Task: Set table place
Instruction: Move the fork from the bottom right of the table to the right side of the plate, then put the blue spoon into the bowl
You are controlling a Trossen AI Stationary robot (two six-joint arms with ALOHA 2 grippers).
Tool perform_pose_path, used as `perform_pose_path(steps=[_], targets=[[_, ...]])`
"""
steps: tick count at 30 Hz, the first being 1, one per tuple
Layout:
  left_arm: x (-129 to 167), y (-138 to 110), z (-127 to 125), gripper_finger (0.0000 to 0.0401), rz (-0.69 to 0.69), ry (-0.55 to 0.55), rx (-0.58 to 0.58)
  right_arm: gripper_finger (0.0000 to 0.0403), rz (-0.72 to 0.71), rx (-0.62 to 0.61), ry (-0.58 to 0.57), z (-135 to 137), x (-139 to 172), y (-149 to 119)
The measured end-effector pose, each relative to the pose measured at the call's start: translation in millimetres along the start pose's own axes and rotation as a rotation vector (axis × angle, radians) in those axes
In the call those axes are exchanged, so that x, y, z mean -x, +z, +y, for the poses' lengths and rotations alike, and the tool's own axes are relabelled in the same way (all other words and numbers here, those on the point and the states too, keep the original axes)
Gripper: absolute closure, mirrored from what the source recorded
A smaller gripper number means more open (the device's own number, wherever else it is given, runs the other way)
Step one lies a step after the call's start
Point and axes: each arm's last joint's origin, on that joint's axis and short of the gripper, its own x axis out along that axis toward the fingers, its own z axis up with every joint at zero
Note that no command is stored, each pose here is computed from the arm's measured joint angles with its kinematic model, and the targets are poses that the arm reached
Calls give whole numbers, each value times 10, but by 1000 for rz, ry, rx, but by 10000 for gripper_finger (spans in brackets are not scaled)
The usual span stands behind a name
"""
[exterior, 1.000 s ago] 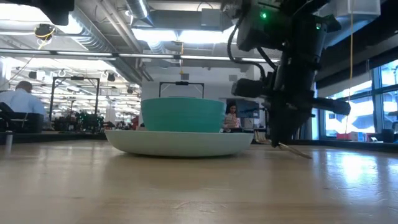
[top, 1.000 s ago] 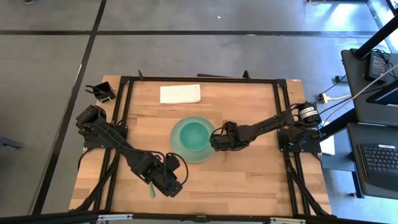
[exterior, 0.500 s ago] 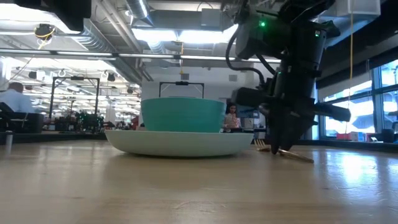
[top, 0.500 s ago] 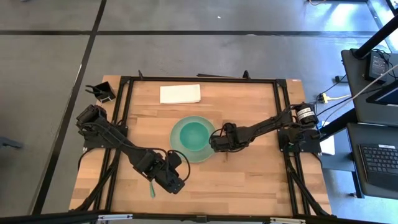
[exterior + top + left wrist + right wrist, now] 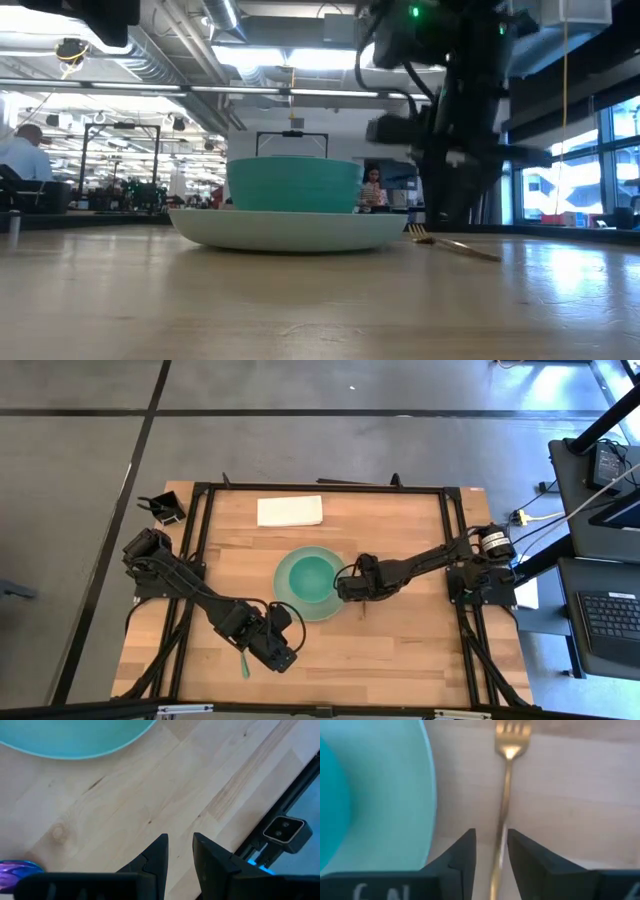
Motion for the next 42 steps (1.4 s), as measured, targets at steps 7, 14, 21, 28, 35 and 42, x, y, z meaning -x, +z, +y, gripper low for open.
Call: perform_pose_path(steps=[7, 14, 21, 28, 35, 42], targets=[[0, -2, -2, 319, 6, -3, 0, 289, 44, 143, 18, 146, 754, 198], [3, -36, -9, 319, 113, -23, 16, 289, 64, 254, 322, 277, 1892, 417], [52, -258, -48, 319, 317, -41, 116, 289, -79, 450, 618, 355, 2622, 469], [152, -678, -71, 319, 284, 20, 426, 289, -186, 740, 725, 393, 2780, 313], [50, -858, 11, 319, -89, 68, 661, 289, -190, 839, 693, 424, 2697, 211], [-472, -1089, 15, 332, -6, 287, 619, 289, -177, 860, 671, 402, 2683, 175]])
